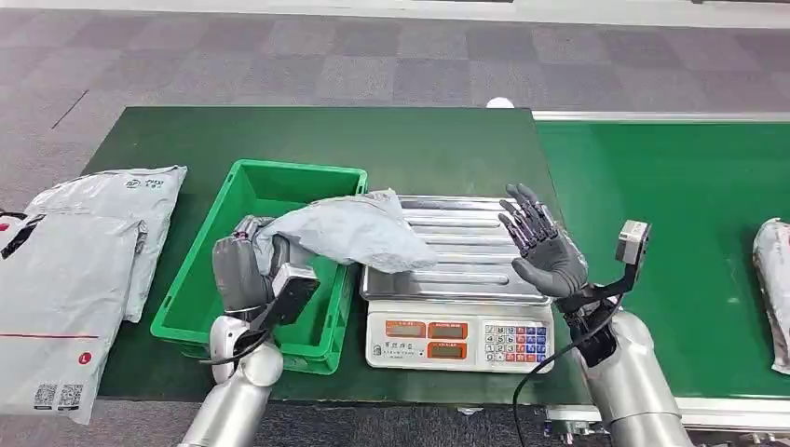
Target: Moved the parcel from conveyor to table for the left to box.
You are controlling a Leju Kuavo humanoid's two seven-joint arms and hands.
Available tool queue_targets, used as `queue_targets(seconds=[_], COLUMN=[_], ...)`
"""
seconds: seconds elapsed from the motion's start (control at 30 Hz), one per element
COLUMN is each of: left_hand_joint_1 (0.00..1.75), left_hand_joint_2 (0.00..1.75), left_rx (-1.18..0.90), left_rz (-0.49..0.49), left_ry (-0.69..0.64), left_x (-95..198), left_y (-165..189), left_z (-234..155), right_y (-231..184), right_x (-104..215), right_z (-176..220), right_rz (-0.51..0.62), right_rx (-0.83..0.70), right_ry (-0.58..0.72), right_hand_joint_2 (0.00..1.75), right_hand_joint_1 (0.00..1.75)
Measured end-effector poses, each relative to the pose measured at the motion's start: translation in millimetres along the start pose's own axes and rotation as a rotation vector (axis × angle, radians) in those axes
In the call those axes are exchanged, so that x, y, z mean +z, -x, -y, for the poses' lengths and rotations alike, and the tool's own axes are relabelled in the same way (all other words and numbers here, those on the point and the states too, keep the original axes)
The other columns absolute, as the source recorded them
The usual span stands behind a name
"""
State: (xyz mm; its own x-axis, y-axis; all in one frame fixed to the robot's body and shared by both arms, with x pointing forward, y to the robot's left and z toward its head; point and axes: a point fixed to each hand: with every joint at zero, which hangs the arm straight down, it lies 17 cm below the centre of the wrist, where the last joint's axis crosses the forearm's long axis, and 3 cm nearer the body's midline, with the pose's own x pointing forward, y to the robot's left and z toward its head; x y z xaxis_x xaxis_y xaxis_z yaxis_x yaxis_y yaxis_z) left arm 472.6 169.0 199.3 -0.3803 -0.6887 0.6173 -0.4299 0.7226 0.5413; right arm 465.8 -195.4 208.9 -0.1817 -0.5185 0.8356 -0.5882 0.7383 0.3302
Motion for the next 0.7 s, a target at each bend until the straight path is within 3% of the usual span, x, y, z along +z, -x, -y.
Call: queue_targets(seconds=[0.23,0.5,0.7], left_hand_joint_1=[1.75,1.75,1.75], left_hand_joint_2=[1.75,1.75,1.75], left_rx=[-0.213,-0.161,-0.194], left_rz=[0.073,0.163,0.183], left_ry=[0.011,-0.384,-0.504], left_x=[-7.8,-28.7,-23.4], left_y=[-11.4,-18.7,-15.9], left_z=[-4.4,-148.5,-197.2], right_y=[0.1,4.5,5.7], right_x=[-9.4,-12.8,-13.9], right_z=[-1.6,-1.5,-2.2], right_rz=[0.0,-0.01,-0.011], right_rx=[0.005,-0.001,-0.005], right_ry=[-0.003,0.016,0.021], right_hand_joint_2=[1.75,1.75,1.75], right_hand_joint_1=[0.0,0.0,0.0])
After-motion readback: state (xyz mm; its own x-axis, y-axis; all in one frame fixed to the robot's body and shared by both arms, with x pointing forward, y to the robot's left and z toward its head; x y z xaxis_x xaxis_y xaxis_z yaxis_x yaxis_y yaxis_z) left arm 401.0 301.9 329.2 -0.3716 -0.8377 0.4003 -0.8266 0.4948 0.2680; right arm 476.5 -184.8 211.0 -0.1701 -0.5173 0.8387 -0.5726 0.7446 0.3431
